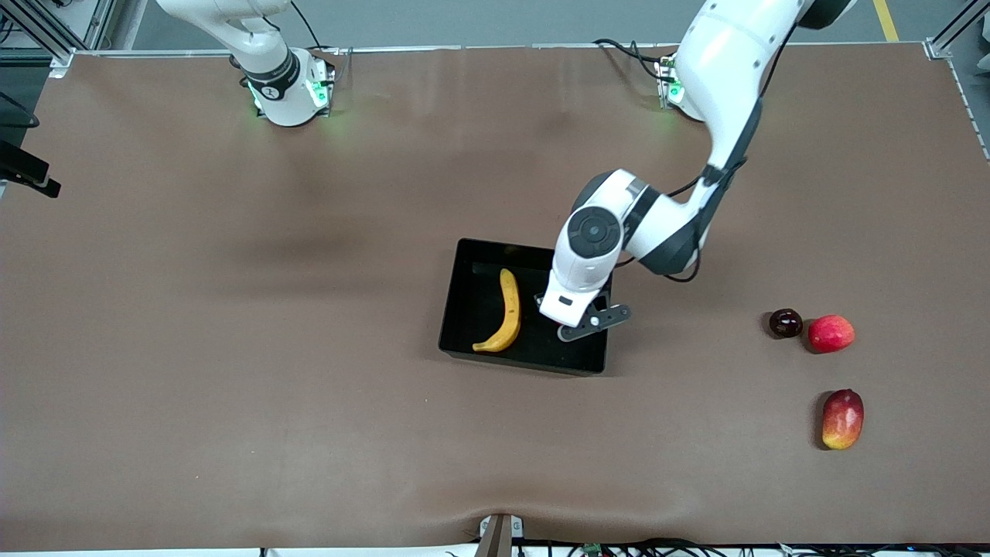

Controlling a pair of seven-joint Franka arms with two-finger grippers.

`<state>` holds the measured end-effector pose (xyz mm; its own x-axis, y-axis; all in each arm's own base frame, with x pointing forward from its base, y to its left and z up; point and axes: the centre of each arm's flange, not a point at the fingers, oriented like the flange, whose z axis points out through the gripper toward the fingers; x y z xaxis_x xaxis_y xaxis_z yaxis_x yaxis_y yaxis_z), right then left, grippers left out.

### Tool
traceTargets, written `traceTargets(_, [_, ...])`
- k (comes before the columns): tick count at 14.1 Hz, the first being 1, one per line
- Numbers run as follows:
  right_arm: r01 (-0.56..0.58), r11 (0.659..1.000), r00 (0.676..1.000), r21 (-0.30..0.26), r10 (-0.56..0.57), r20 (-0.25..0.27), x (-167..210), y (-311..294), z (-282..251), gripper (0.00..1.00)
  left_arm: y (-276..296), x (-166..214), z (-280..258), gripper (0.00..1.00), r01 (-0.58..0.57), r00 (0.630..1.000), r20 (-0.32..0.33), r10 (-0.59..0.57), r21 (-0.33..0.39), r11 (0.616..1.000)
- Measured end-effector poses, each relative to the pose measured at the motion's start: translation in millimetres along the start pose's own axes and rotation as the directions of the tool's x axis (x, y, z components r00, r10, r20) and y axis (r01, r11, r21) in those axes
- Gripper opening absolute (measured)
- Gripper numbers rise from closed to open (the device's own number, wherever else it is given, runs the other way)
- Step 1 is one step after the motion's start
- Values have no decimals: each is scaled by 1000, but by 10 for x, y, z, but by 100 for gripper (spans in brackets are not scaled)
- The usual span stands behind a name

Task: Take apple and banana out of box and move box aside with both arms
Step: 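Carry the red apple out and set it beside the mango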

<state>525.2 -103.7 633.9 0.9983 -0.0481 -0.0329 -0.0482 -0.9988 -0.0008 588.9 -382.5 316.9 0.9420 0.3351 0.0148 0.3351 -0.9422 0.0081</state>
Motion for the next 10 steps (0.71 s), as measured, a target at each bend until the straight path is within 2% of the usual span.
traceTargets(3, [-1, 1000, 1000, 0, 1, 0, 0, 5, 0, 100, -443, 497, -652, 70, -17, 999, -34, 17, -6, 1000])
traceTargets(5, [-1, 1000, 1000, 0, 1, 0, -1, 7, 1, 100, -887, 877, -854, 70, -52, 998, -42, 52, 3, 999])
traceTargets(7, [-1, 1000, 1000, 0, 1, 1, -1, 7, 2, 100, -1382, 1269, -865, 70, -86, 995, -38, 87, 16, 996])
traceTargets(10, [-1, 1000, 1000, 0, 1, 1, 0, 6, 4, 100, -2230, 1798, -597, 70, -123, 992, -3, 123, 57, 991])
